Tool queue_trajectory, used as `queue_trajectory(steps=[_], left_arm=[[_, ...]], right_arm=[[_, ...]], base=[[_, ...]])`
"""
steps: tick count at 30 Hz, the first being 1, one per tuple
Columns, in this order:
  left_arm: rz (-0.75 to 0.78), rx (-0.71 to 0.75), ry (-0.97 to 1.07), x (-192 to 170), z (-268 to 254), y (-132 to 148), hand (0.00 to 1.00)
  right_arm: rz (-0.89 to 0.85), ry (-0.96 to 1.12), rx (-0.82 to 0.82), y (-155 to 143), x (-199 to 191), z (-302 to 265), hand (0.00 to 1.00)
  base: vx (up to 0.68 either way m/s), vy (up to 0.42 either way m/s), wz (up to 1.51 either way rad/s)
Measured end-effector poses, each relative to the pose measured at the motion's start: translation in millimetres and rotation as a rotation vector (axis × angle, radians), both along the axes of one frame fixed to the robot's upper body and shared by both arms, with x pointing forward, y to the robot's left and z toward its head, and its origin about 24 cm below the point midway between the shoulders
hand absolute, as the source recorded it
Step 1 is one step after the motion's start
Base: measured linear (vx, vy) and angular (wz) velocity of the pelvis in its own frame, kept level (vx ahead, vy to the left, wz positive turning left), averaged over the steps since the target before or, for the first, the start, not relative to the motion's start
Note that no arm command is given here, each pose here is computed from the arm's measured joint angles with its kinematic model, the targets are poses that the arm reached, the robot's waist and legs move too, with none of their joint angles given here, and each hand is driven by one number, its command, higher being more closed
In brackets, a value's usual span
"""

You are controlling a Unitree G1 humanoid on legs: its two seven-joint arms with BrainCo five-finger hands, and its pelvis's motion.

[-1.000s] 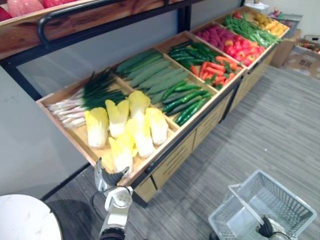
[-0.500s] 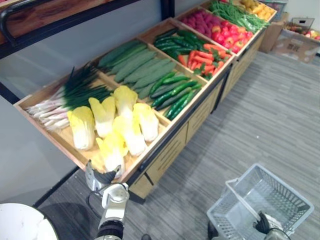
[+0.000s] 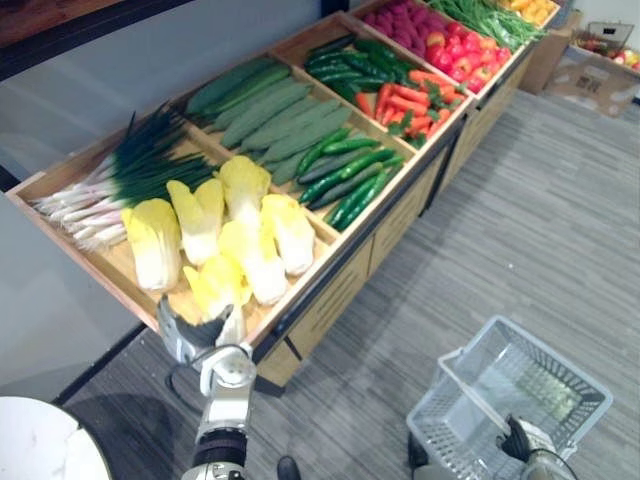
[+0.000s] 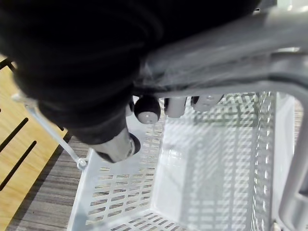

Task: Pick vegetable in the basket

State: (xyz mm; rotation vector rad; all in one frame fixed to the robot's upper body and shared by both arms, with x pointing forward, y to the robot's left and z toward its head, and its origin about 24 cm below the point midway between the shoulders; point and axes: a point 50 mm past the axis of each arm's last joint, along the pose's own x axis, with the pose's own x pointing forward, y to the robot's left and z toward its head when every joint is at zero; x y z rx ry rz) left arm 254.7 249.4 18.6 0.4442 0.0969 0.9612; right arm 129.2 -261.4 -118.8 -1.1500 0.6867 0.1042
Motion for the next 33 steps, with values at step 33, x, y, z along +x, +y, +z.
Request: queue_trajectory(steps=[33], left_arm=[[-0.069, 0.018, -0.055, 2, 8, -19, 0.0]], right_arm=[[0.023, -0.009, -0.022, 1, -3, 0, 1.0]], base=[[0.0, -0.002, 0.0]])
